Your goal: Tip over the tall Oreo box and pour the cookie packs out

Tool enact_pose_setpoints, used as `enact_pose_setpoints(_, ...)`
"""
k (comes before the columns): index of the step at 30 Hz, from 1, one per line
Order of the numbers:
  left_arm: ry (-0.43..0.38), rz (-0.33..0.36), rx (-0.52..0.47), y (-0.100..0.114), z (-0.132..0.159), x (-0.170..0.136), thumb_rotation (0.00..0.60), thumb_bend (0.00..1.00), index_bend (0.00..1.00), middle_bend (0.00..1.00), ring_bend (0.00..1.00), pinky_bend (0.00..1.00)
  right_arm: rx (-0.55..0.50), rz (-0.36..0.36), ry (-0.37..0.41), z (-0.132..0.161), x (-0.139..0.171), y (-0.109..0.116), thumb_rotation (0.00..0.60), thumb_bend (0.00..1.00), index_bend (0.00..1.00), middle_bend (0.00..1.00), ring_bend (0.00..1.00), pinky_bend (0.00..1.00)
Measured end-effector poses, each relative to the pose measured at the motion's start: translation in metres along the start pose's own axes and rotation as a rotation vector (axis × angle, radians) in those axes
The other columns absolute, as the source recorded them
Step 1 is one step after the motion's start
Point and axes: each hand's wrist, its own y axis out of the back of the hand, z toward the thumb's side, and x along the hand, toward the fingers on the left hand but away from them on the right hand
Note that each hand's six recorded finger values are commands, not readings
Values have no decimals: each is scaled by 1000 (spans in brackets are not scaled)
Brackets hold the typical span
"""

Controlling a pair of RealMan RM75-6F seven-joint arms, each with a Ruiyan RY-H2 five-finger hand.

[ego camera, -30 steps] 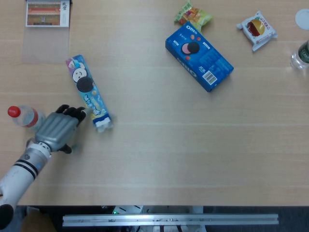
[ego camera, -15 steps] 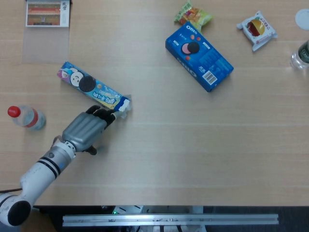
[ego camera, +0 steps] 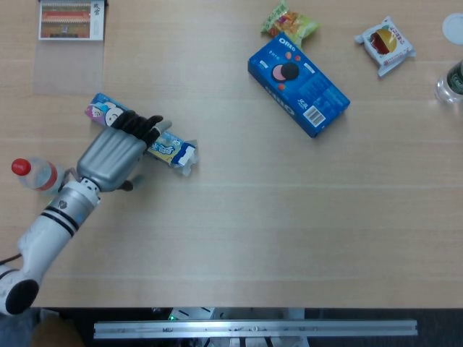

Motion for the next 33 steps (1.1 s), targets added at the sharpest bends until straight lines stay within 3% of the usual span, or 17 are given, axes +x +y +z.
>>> enact_pose_setpoints(12,-8,-42,245,-8,-19,36,600,270,35,38,74,93,3,-4,-11,-2,3,3,600,183,359,401,393,417)
enact_pose_setpoints(21,46,-79,313,-15,-36,55,600,270,47,43,74,92,1,-7,-22,-6,6,5,600,183,359,401,393,418)
enact_pose_setpoints(33,104,-107,371,-21,-53,76,600,270,204,163,133,107,-5,-4,-41,-13,8,6,600,183,359,401,393,418)
